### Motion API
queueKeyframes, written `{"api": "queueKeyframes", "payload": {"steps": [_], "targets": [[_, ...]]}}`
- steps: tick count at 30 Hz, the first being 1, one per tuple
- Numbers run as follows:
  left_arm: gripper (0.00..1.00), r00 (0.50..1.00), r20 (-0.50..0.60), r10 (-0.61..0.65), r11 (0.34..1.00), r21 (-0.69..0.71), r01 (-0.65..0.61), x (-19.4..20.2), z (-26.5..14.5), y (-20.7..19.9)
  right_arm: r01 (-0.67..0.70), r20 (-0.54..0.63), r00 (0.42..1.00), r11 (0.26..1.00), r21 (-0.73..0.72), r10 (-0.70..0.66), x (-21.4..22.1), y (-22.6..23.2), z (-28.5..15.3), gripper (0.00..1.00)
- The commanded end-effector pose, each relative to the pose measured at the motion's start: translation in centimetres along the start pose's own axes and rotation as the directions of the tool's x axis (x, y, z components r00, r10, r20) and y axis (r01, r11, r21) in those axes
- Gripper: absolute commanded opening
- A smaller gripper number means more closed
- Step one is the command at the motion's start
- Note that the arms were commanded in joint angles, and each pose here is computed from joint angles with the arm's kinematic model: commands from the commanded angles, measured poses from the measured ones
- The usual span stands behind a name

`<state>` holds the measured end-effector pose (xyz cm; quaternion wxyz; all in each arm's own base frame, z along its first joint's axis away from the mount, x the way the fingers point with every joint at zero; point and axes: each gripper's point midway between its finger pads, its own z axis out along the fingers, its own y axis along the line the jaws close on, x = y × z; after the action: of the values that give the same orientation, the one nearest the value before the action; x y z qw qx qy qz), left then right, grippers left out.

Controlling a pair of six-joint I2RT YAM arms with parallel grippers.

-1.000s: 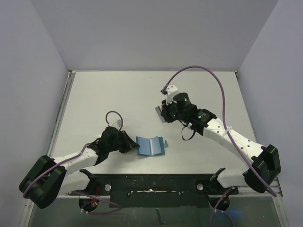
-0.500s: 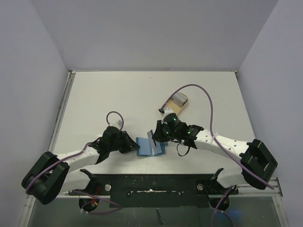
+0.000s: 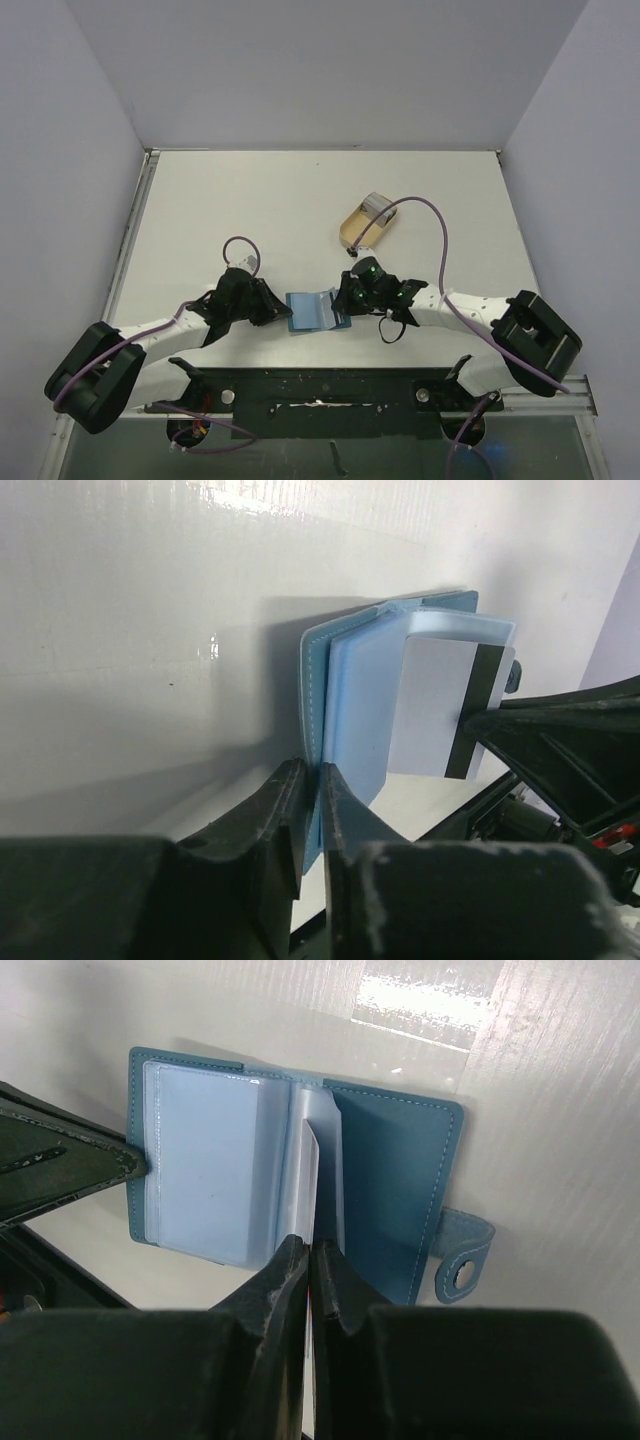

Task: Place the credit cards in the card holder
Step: Insert the credit card into the card holder.

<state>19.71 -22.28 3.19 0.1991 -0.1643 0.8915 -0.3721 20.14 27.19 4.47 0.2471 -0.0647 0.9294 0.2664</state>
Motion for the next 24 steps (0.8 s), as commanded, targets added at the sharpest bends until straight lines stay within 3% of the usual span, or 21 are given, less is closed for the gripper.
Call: {"api": "queueKeyframes", "payload": {"steps": [1,13,24], "targets": [[0.0,0.998,0.044,0.038,0.999,0.02,-0.039,-1.0,-0.3,-0.8,-0.038,0.043,0.998,0.999,-0.035,0.039,-0.9,0.2,0.6,0.0],[0.0,0.998,0.033,0.054,0.999,0.003,-0.054,-0.6,0.0,0.2,-0.11,0.086,0.988,0.971,-0.212,0.13,-3.1,2.8,-1.0,0.0],[0.0,0.998,0.037,0.044,0.999,0.0,-0.044,-0.4,0.0,0.7,-0.138,0.06,0.986,0.965,-0.224,0.155,-2.3,2.6,0.8,0.0]]}}
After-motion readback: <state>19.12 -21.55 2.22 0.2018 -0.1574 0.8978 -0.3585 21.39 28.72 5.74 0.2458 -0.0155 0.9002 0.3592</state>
